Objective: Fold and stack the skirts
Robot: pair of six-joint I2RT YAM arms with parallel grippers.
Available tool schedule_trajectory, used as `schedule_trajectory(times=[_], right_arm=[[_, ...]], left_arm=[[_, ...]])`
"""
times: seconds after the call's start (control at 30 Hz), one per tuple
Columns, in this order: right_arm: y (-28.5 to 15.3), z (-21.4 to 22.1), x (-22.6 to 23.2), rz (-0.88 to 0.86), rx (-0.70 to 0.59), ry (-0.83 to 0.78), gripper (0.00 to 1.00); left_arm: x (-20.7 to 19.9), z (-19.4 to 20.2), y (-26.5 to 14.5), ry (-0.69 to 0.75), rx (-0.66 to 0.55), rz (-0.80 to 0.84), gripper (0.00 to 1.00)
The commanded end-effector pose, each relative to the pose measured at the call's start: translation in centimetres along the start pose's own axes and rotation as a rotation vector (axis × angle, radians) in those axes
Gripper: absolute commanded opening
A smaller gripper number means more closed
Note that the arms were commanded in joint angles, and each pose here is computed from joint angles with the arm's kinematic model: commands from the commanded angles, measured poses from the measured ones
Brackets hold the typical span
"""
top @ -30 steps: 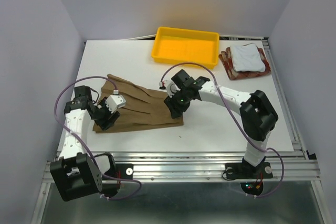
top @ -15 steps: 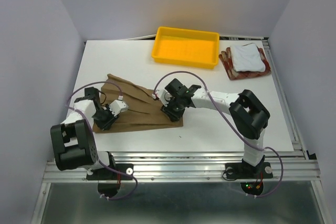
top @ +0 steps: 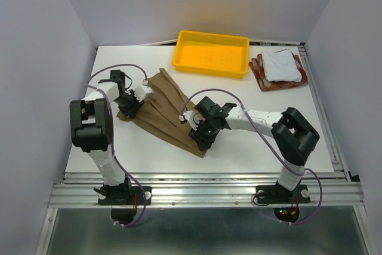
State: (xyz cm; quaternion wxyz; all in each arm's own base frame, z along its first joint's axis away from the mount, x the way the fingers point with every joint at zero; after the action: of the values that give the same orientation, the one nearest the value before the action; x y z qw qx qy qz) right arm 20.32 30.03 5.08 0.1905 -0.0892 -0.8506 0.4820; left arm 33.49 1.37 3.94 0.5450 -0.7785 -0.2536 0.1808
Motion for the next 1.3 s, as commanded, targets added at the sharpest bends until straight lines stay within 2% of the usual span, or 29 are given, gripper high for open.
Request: schedule_trajectory(times=[0.0, 0.03, 0.2, 0.27, 0.33, 0.37, 0.4, 0.47, 0.53, 0.57, 0.6, 0.67, 0.73, 0.77, 0.8, 0.83, 0.87, 0.93, 0.97, 1.0, 1.03, 1.13, 1.17, 1.27], right_arm=[[-3.0, -1.5, 4.1, -0.221, 0.004, -0.015, 0.46], [-4.4, -3.3, 4.5, -0.227, -0.042, -0.037, 0.52], [-11.5, -8.3, 6.3, -0.255, -0.261, -0.125, 0.56], [-13.7, -9.5, 4.3, -0.236, -0.334, -0.078, 0.56], [-14.4, -10.2, 1.5, -0.191, -0.384, -0.035, 0.56], [-14.0, -10.0, -1.5, -0.134, -0.385, 0.028, 0.54], [-13.6, -10.3, -3.1, -0.099, -0.395, 0.039, 0.53], [-10.6, -9.4, -6.7, -0.044, -0.325, 0.075, 0.49], [-9.0, -9.7, -8.6, -0.008, -0.304, 0.078, 0.47], [-7.1, -9.2, -9.7, -0.005, -0.269, 0.092, 0.46], [-6.3, -9.4, -10.4, 0.003, -0.276, 0.083, 0.45], [-4.6, -8.8, -11.2, 0.001, -0.250, 0.073, 0.44], [-2.5, -7.3, -11.8, -0.004, -0.209, 0.080, 0.40], [-1.7, -6.0, -11.7, -0.016, -0.176, 0.088, 0.39], [-1.1, -5.1, -11.4, -0.028, -0.158, 0.100, 0.39], [-1.0, -4.6, -11.1, -0.035, -0.156, 0.102, 0.38], [-0.3, -2.7, -10.4, -0.055, -0.124, 0.121, 0.38], [0.3, -1.8, -8.8, -0.071, -0.106, 0.138, 0.37], [0.4, -1.6, -7.4, -0.093, -0.100, 0.134, 0.35], [1.0, 0.0, -5.9, -0.120, -0.060, 0.177, 0.34], [1.2, 0.4, -5.1, -0.129, -0.057, 0.185, 0.33], [1.7, 1.9, -1.7, -0.158, -0.022, 0.227, 0.29], [1.5, 1.9, -0.9, -0.174, -0.024, 0.238, 0.26], [1.5, 2.5, 1.4, -0.242, -0.005, 0.307, 0.26]], left_arm=[[4.9, -3.7, -0.3, 0.041, -0.089, -0.135, 0.37], [5.4, -5.2, -1.4, 0.045, -0.147, -0.127, 0.44], [3.8, -6.1, -7.5, 0.071, -0.297, -0.148, 0.53], [2.8, -6.6, -10.4, 0.104, -0.340, -0.205, 0.58], [2.2, -6.9, -11.8, 0.122, -0.371, -0.248, 0.75], [1.7, -7.3, -12.8, 0.127, -0.403, -0.283, 0.92], [1.3, -7.6, -13.0, 0.133, -0.424, -0.281, 0.96], [0.9, -8.7, -13.6, 0.123, -0.476, -0.302, 0.97], [0.6, -9.8, -14.1, 0.047, -0.556, -0.287, 0.99], [1.4, -10.8, -15.2, 0.030, -0.614, -0.331, 0.99], [1.5, -11.2, -15.5, -0.094, -0.659, -0.328, 0.99], [2.0, -11.6, -15.7, -0.134, -0.701, -0.356, 0.99], [1.8, -11.3, -15.0, -0.158, -0.685, -0.329, 0.99], [2.1, -10.6, -13.8, -0.235, -0.648, -0.314, 0.98], [2.0, -10.1, -13.0, -0.264, -0.616, -0.283, 0.93], [1.7, -9.7, -12.2, -0.285, -0.600, -0.235, 0.83], [1.1, -8.9, -11.2, -0.352, -0.574, -0.183, 0.78], [0.5, -7.8, -9.4, -0.456, -0.557, -0.112, 0.61], [-0.4, -6.7, -8.3, -0.534, -0.535, -0.059, 0.46], [-1.1, -6.3, -7.5, -0.568, -0.527, -0.018, 0.38], [-2.3, -5.7, -6.3, -0.603, -0.509, 0.032, 0.27], [-3.8, -5.0, -4.9, -0.682, -0.491, 0.110, 0.21], [-4.2, -4.6, -4.3, -0.719, -0.483, 0.128, 0.13], [-4.8, -3.4, -2.1, -0.824, -0.430, 0.195, 0.07]])
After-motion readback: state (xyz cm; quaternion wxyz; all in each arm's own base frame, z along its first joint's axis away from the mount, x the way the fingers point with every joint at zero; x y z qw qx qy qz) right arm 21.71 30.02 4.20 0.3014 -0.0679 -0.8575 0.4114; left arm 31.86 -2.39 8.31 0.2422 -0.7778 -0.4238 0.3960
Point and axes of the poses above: each gripper's point midway between its finger pads, its own y axis out along the fingers, its own x axis along the line the jaws close on, z = x × y, the point moved 2 cm from there along -y, back along the fingers, and after that the axes turned 1 degree about y, right-handed, at the moved point
